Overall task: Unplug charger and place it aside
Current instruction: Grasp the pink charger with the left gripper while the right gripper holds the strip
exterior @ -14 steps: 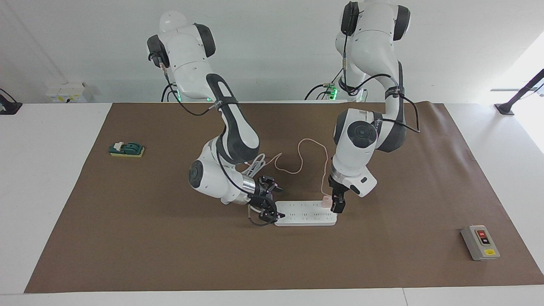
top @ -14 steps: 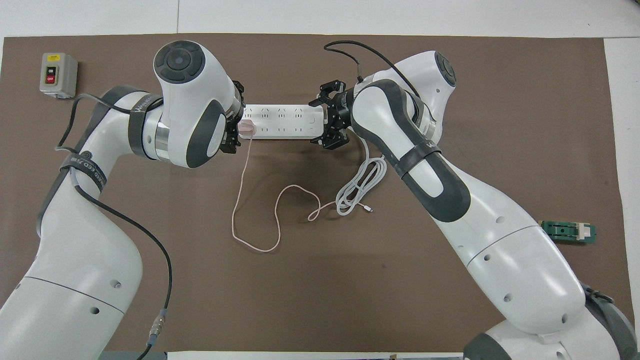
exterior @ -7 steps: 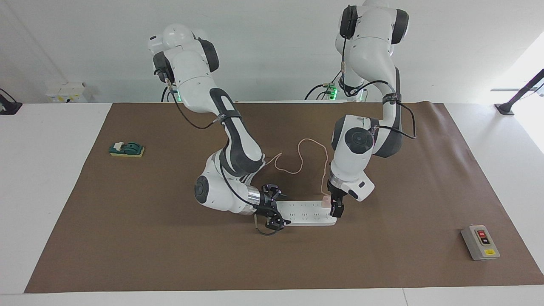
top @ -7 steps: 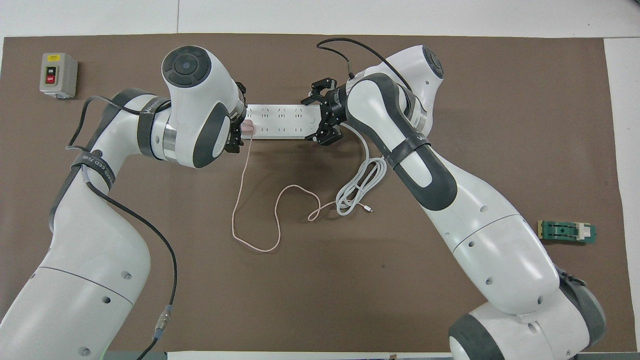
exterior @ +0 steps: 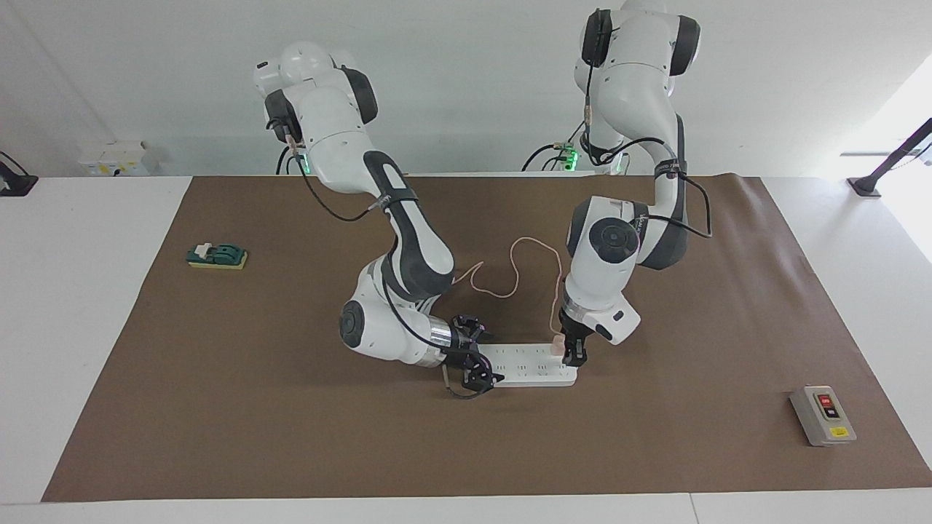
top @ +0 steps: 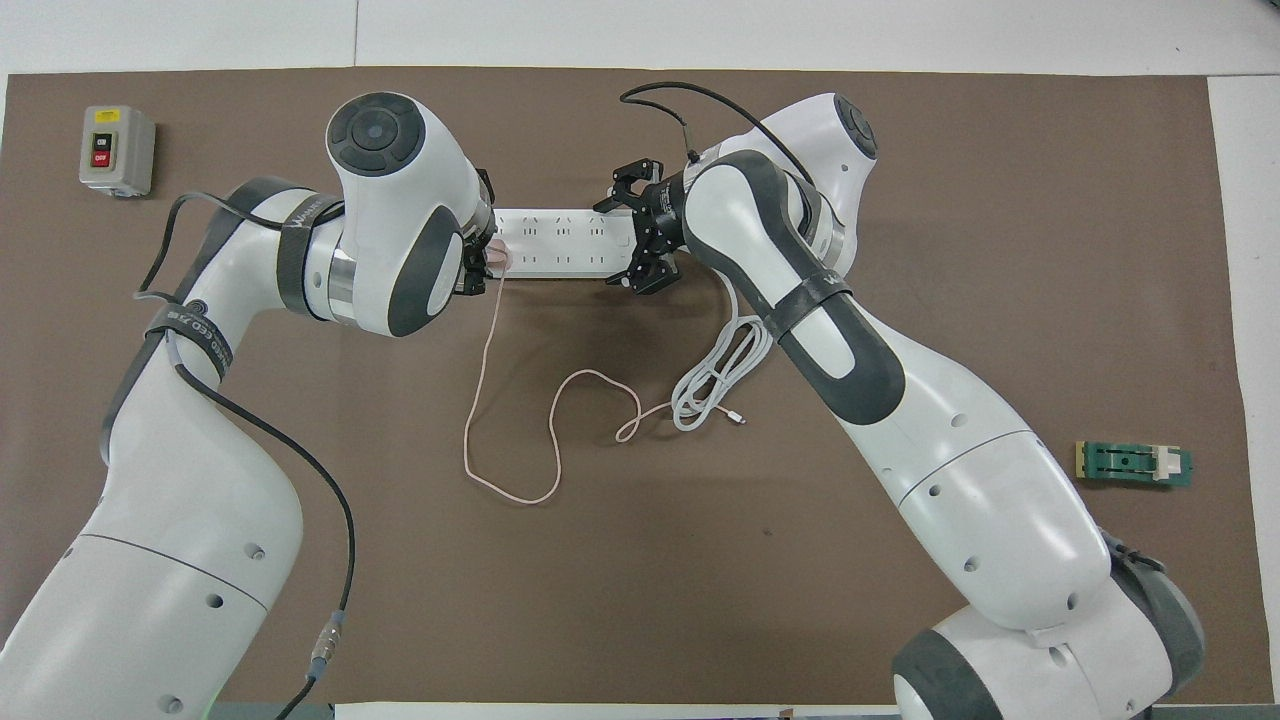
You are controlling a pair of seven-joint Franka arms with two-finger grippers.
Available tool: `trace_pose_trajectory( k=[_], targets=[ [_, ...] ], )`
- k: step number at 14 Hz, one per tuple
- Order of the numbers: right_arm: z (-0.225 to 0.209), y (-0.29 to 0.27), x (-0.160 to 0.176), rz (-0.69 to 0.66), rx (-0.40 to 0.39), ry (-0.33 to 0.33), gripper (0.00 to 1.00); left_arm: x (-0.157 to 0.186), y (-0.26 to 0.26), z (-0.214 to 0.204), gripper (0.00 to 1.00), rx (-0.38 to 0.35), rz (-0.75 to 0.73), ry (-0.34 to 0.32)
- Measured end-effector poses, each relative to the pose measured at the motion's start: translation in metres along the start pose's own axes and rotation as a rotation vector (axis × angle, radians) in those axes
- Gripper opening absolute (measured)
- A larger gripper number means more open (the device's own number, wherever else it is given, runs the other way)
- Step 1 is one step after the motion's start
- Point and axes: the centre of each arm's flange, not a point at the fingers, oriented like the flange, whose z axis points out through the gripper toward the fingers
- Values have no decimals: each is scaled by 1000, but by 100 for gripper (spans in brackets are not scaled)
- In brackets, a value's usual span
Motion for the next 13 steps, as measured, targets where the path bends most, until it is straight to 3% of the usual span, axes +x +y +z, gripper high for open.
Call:
trace_pose_trajectory(
  k=[1, 3, 4, 13],
  targets=[
    [0, 0, 0, -11, 0, 2, 100, -1, 0, 0, 54, 0, -9, 0],
    [-1, -1, 1, -29, 1, 4, 100, -2, -1, 0, 36, 4, -23, 1],
    [-1, -1, 2, -33, 3, 6, 100, -2, -1, 0, 31, 4, -25, 1],
    [3, -3, 8, -67, 18, 46, 100, -2, -1, 0, 31, 5, -27, 1]
  ],
)
